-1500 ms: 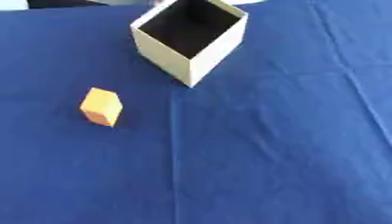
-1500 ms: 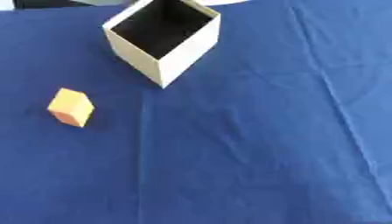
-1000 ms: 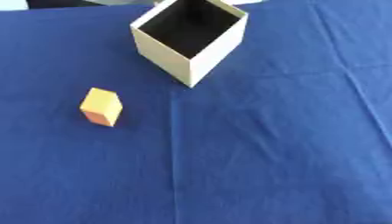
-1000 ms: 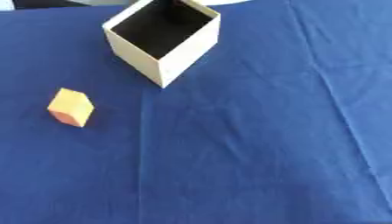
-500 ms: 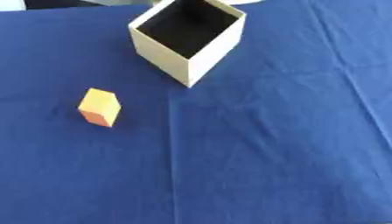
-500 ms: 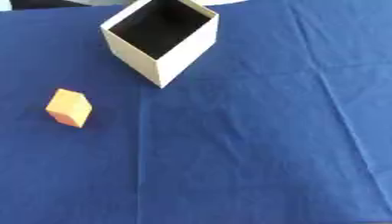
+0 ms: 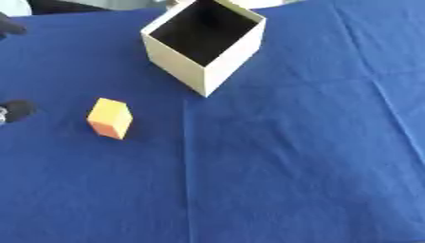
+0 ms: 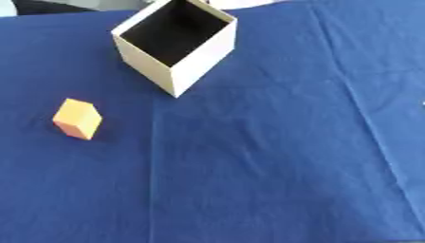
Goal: Pick up objects on the table and place them in the box.
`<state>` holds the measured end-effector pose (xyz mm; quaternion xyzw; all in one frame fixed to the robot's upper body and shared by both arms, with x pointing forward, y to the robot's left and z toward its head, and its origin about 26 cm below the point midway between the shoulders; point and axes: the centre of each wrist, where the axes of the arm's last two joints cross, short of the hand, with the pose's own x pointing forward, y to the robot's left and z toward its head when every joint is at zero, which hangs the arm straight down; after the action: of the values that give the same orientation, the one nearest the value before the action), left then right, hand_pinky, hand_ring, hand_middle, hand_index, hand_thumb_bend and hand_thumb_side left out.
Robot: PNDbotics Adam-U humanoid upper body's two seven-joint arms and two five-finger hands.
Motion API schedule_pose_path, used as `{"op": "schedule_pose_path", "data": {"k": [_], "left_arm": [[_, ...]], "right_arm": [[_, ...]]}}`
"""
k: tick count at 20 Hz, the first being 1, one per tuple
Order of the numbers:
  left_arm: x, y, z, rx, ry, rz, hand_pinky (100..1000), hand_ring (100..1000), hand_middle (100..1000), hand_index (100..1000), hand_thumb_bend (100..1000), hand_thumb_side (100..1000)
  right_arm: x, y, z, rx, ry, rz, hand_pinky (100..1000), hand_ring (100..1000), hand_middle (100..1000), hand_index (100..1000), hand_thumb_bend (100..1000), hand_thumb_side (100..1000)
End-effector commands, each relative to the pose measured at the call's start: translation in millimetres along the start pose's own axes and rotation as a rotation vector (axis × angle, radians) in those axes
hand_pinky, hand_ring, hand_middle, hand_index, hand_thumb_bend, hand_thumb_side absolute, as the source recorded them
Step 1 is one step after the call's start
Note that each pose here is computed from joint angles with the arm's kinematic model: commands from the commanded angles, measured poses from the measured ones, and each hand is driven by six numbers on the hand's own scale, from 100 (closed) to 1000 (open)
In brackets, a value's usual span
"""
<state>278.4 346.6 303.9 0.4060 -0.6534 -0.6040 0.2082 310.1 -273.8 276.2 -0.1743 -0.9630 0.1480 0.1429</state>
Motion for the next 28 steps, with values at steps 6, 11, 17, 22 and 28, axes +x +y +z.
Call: {"op": "schedule_pose_path", "data": {"k": [6, 11, 17, 22, 28], "left_arm": [[16.3, 30.0, -26.6, -0.158, -0.101, -0.057, 614, 733, 746, 868, 685, 617], [29.9, 35.8, -44.9, -0.255, -0.125, -0.002, 613, 739, 735, 852, 649, 526], [37.0, 34.3, -64.5, -0.389, -0.115, 0.073, 629, 768, 749, 840, 594, 443], [30.3, 27.6, -81.4, -0.455, -0.126, 0.089, 642, 784, 763, 842, 584, 426], [11.9, 10.3, -102.4, -0.558, -0.101, 0.082, 668, 810, 790, 858, 567, 397]], "right_arm": [[7.1, -1.1, -7.9, 0.018, -0.038, -0.012, 799, 712, 655, 759, 100, 849], [7.1, 0.6, -7.3, 0.024, -0.034, -0.023, 798, 709, 652, 758, 100, 851], [7.2, 1.4, -7.3, 0.023, -0.032, -0.031, 798, 709, 652, 758, 100, 851], [7.2, 2.3, -7.1, 0.021, -0.032, -0.037, 798, 709, 651, 758, 100, 851], [7.3, 2.7, -7.2, 0.016, -0.032, -0.042, 797, 707, 650, 757, 100, 853]]}}
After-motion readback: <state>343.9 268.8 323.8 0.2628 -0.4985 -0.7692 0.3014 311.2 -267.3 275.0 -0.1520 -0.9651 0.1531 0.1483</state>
